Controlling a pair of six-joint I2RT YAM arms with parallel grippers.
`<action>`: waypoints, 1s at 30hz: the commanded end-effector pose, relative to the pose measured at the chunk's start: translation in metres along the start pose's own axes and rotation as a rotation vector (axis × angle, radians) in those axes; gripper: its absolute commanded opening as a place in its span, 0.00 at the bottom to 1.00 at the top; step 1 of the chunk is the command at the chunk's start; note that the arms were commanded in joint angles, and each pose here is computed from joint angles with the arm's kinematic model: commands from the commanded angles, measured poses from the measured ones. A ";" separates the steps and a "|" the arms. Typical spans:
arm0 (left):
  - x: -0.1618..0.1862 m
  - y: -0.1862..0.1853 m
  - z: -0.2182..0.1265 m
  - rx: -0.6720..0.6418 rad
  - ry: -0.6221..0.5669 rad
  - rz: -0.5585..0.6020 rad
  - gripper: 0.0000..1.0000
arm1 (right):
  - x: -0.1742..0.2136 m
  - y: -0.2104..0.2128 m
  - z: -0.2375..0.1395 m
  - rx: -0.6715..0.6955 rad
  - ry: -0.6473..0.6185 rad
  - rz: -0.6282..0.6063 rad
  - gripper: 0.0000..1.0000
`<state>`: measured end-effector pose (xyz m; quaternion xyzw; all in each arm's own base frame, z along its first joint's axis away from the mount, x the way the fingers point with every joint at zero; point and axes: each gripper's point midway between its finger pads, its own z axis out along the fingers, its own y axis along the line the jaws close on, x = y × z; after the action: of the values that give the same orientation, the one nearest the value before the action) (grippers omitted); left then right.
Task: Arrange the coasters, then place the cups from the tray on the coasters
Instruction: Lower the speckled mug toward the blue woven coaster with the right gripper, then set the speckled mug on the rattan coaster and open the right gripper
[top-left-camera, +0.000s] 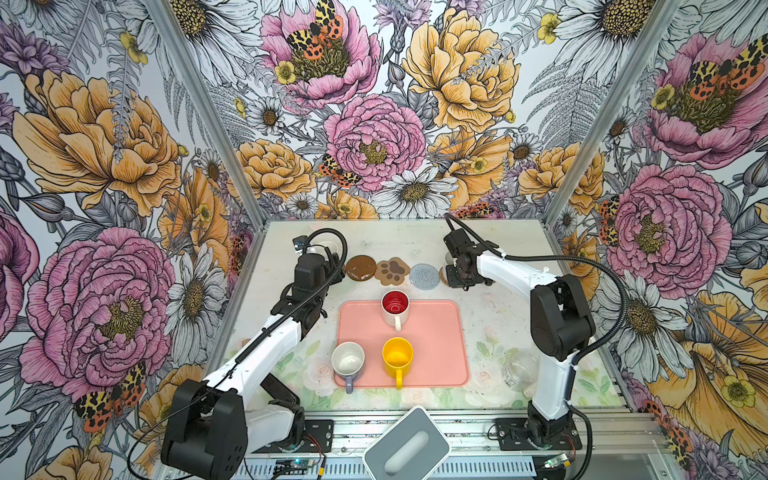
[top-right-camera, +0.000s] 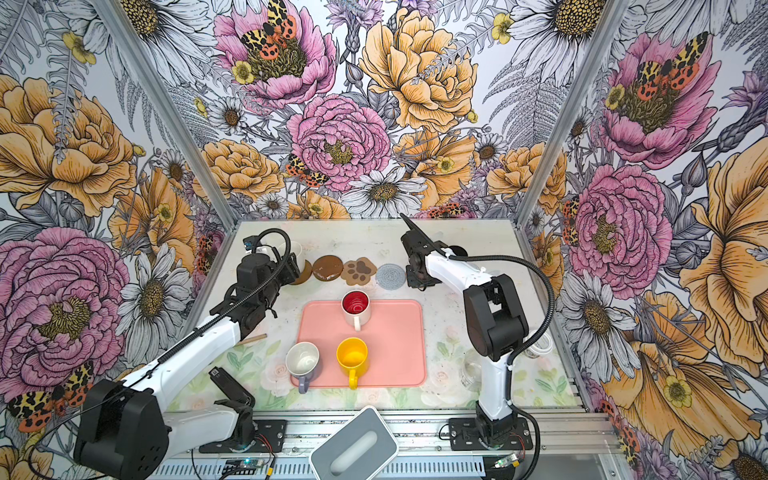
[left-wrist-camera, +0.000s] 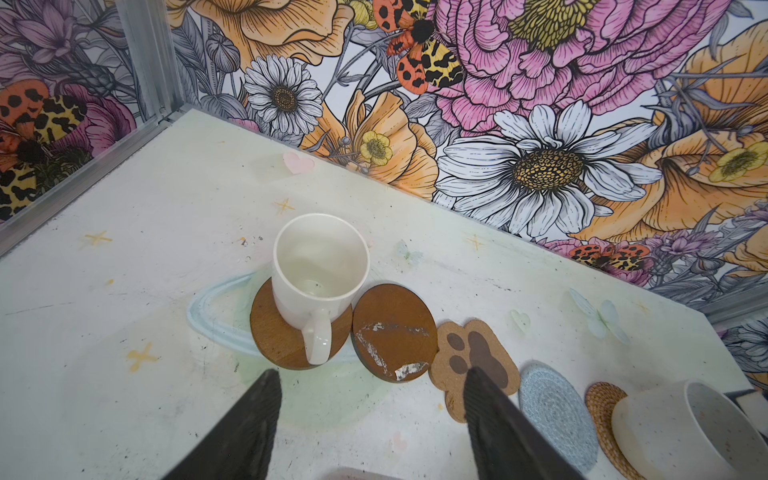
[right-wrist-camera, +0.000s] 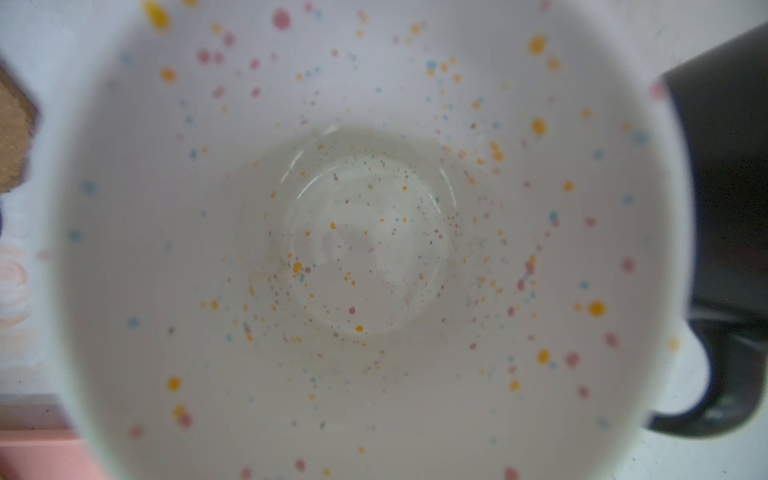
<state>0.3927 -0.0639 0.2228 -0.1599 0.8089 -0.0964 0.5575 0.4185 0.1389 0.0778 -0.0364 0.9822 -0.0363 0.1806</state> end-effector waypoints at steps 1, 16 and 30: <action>-0.005 0.003 -0.003 0.001 -0.016 -0.010 0.71 | -0.040 -0.002 -0.015 0.015 -0.137 0.033 0.00; -0.004 0.003 -0.003 0.001 -0.015 -0.009 0.71 | -0.041 -0.004 -0.007 0.022 -0.133 0.043 0.00; -0.005 0.004 -0.004 0.000 -0.015 -0.012 0.71 | -0.037 -0.009 -0.003 0.028 -0.128 0.053 0.00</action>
<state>0.3927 -0.0636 0.2228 -0.1602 0.8088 -0.0962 0.5576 0.4281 0.1347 0.0735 -0.0286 0.9802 -0.0424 0.1910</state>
